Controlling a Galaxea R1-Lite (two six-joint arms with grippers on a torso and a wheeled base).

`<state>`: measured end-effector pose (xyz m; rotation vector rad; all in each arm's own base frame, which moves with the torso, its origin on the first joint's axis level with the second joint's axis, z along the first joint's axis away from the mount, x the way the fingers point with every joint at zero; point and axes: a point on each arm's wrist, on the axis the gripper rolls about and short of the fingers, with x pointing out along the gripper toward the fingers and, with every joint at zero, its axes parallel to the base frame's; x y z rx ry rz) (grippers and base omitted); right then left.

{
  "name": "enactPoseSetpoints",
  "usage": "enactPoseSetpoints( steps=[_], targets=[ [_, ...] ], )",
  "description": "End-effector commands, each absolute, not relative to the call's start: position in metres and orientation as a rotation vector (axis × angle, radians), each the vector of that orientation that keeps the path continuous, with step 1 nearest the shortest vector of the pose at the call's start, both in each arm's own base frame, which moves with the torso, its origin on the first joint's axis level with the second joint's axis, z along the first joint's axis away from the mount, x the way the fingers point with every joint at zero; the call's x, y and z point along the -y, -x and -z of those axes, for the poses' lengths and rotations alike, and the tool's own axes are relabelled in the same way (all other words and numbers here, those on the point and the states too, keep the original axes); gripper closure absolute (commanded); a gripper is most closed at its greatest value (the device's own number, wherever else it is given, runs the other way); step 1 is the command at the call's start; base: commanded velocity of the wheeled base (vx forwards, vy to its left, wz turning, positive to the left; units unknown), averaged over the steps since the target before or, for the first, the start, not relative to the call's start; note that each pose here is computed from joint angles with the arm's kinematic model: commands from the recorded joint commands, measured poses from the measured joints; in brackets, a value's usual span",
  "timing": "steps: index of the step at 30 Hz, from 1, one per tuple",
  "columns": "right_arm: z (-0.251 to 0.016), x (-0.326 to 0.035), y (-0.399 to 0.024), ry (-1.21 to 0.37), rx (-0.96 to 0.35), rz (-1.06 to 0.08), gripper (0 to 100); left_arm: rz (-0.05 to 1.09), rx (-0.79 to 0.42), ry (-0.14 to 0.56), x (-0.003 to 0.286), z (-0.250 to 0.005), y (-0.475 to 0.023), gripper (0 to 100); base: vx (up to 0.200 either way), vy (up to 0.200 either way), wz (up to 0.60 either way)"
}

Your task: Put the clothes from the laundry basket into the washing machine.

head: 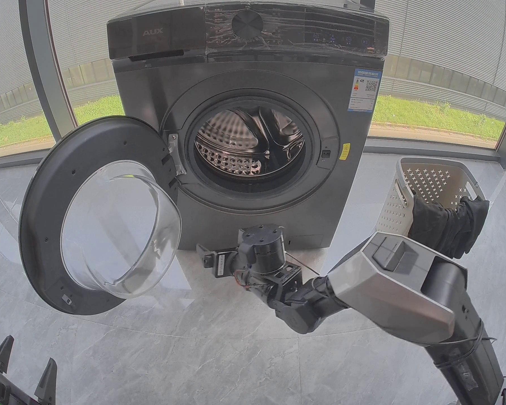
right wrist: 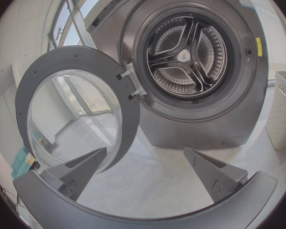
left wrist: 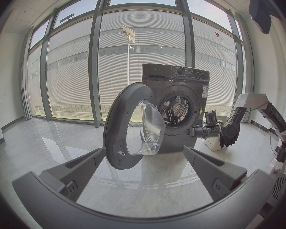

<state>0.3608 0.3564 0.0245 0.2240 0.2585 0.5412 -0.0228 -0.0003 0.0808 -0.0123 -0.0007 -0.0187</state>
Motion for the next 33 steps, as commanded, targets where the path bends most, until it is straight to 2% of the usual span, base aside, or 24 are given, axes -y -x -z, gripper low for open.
enactPoseSetpoints(
  steps=[1,5,6,8,13,16,25,33],
  targets=[
    [-0.079,-0.259,-0.363,-0.200,-0.161,-0.425,0,0.018,0.001,0.011,0.000,-0.076,0.023,0,0.000,0.000,0.00],
    [-0.089,-0.197,-0.349,-0.185,-0.097,-0.382,0,0.018,0.001,0.012,0.000,-0.076,0.023,0,0.000,0.000,0.00],
    [-0.089,-0.195,-0.348,-0.184,-0.097,-0.381,0,0.018,0.001,0.012,0.000,-0.076,0.023,0,0.000,0.000,0.00],
    [-0.096,-0.158,-0.331,-0.151,-0.102,-0.319,0,0.018,0.001,0.014,0.000,-0.076,0.023,0,0.000,0.000,0.00],
    [-0.109,-0.110,-0.300,-0.115,-0.067,-0.246,0,0.018,0.001,0.014,0.000,-0.076,0.023,0,0.000,0.000,0.00],
    [-0.115,-0.094,-0.283,-0.109,-0.051,-0.220,0,0.018,0.001,0.014,0.000,-0.076,0.023,0,0.000,0.000,0.00],
    [-0.147,-0.072,-0.216,-0.123,0.018,-0.236,0,0.018,0.001,0.014,0.000,-0.076,0.023,0,0.000,0.000,0.00],
    [-0.143,-0.046,-0.159,-0.119,0.016,-0.198,0,0.018,0.001,0.014,0.000,-0.076,0.023,0,0.000,0.000,0.00]
  ],
)
